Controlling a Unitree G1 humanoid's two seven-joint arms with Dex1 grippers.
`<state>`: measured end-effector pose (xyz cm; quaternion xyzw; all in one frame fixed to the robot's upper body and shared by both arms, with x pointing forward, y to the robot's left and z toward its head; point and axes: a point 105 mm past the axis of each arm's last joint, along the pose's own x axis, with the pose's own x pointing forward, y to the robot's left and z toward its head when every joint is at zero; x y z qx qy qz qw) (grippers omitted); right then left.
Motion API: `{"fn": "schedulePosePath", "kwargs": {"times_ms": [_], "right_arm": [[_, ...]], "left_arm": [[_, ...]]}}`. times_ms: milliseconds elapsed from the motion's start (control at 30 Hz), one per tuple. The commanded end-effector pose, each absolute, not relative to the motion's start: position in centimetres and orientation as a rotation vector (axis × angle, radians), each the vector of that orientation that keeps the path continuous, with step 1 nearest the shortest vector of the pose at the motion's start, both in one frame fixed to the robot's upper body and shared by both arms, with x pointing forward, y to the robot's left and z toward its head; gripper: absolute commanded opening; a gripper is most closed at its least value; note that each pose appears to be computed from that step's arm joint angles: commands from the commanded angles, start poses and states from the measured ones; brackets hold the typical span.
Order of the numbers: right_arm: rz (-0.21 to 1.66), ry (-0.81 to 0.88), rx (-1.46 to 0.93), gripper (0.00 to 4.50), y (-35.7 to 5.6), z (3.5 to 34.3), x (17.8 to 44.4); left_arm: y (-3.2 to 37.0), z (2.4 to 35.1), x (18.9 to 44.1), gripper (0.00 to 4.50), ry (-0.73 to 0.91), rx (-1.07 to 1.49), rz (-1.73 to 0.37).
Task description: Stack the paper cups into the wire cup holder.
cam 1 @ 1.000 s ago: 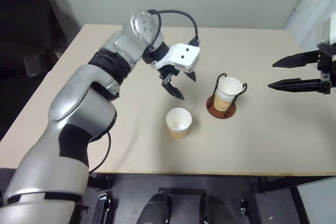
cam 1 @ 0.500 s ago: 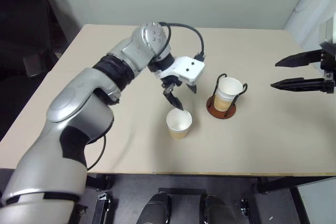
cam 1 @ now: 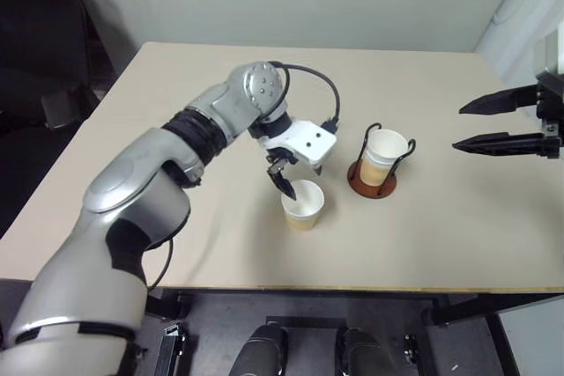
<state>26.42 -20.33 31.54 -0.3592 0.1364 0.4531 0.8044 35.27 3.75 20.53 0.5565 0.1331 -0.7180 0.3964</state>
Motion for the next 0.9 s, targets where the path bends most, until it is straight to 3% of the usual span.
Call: {"fn": "schedulePosePath", "kwargs": {"times_ms": [33,667,900], "right_arm": [[0.961,0.256,-0.797,2.69,-20.1,32.5,26.0],[0.957,0.259,-0.786,2.69,-20.1,32.2,25.8],[0.955,0.261,-0.78,2.74,-20.3,32.1,25.9]], "left_arm": [[3.5,21.2,35.1,3.91,0.298,1.436,-1.835],[2.8,18.1,35.6,3.91,0.264,1.536,-1.853],[3.5,17.9,35.9,1.48,0.287,1.561,-1.849]]}}
